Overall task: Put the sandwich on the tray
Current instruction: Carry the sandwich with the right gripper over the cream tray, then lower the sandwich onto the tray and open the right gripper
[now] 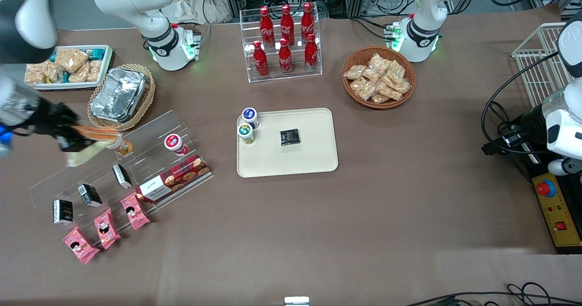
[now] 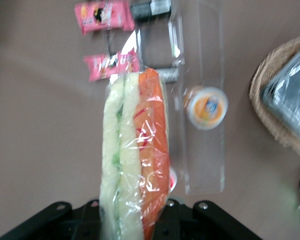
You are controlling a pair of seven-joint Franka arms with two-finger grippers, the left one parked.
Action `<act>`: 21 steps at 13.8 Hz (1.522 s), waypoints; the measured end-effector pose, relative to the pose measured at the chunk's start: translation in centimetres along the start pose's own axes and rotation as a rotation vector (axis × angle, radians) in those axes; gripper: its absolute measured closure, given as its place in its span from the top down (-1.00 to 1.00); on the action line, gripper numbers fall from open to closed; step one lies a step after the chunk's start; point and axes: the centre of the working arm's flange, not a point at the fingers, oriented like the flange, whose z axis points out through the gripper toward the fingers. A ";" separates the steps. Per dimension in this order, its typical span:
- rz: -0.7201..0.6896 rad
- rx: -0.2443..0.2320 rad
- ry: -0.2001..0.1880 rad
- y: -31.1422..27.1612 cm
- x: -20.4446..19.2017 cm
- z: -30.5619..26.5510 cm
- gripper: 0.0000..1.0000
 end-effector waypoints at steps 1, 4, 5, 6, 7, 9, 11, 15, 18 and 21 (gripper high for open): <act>0.027 -0.014 -0.001 -1.4 -2.8 0.9 -0.53; 0.102 -0.019 0.009 -5.5 -9.2 3.9 -0.53; 0.122 -0.004 0.013 -6.9 -11.5 5.2 -0.53; 0.137 0.011 0.015 -8.2 -14.1 6.6 -0.53; 0.153 0.023 0.015 -9.3 -17.0 8.4 -0.53; 0.176 0.036 0.017 -10.8 -22.8 12.3 -0.53; 0.179 0.039 0.019 -11.4 -28.1 16.0 -0.53; 0.227 0.061 0.050 -11.5 -34.7 22.2 -0.53; 0.307 0.077 0.074 -11.4 -37.6 27.6 -0.53; 0.346 0.057 0.099 -10.8 -38.9 31.9 -0.53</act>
